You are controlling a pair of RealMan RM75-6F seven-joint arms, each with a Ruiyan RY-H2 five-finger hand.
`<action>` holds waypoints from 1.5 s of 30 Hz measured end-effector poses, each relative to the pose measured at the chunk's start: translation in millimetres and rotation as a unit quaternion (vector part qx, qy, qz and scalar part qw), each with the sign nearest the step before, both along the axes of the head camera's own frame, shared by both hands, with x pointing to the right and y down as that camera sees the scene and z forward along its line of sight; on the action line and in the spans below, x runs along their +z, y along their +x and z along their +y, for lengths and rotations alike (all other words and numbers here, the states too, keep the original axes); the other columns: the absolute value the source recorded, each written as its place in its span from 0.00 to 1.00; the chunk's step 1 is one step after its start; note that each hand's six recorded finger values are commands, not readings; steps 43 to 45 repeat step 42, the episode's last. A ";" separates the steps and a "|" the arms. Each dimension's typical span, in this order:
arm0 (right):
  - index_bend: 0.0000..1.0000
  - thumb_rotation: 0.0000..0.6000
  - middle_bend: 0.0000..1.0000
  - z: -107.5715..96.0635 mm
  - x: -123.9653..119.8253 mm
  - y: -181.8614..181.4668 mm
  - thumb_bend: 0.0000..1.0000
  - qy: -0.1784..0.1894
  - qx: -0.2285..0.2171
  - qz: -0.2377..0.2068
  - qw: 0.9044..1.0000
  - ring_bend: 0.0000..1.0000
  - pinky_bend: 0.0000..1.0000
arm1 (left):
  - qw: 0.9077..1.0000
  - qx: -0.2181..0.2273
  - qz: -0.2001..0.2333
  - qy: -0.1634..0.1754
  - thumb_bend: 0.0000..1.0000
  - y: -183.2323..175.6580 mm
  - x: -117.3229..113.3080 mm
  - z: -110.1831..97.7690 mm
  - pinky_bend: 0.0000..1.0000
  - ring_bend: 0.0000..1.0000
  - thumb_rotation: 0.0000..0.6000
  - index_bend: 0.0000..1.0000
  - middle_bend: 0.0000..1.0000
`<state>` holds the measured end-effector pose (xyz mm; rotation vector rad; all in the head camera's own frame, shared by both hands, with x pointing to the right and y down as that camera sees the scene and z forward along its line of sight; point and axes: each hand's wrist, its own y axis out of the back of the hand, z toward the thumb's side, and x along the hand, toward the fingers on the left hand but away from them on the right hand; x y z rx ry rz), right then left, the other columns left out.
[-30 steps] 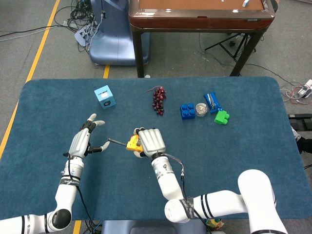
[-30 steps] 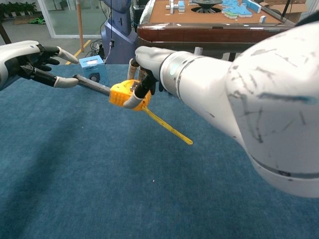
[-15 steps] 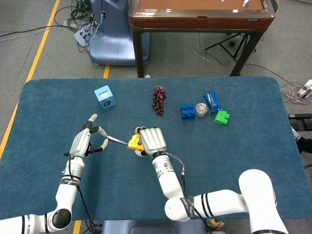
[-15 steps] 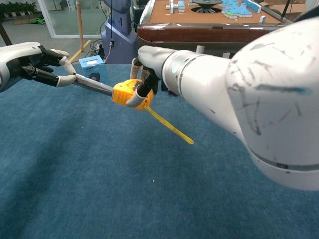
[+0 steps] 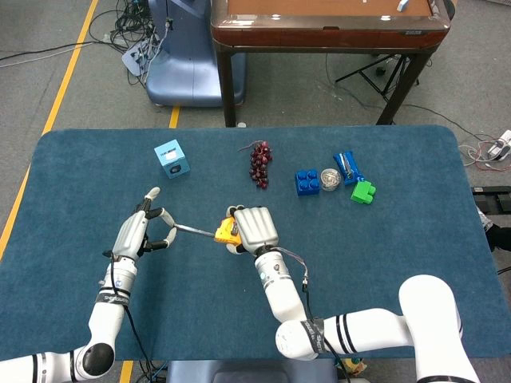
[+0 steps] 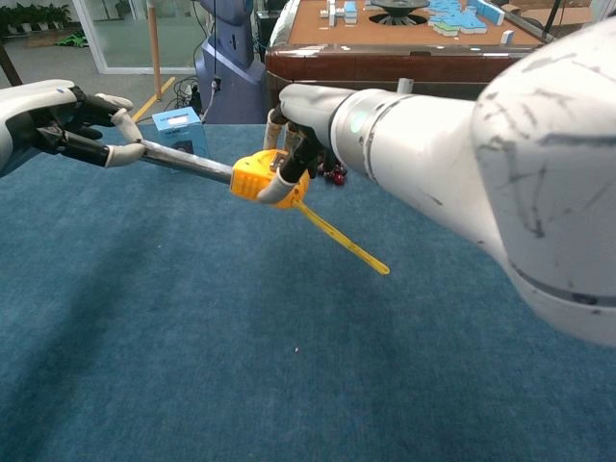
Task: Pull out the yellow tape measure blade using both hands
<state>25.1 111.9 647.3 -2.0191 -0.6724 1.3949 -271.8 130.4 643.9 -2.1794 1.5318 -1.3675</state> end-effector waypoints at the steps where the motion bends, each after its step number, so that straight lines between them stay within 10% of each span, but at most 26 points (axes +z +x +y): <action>1: 0.57 1.00 0.56 -0.5 -0.2 2.7 0.58 0.001 -0.001 0.002 1.000 0.46 0.37 | 1.000 0.000 0.000 0.002 0.38 -1.6 -0.3 0.3 0.00 0.00 1.00 0.57 0.03; 45: 0.58 1.00 0.58 41.1 -1.9 179.3 0.58 -0.012 -0.006 0.026 1.000 0.47 0.37 | 0.998 -0.021 0.001 0.062 0.38 -83.9 -24.6 43.6 0.00 0.00 1.00 0.53 0.03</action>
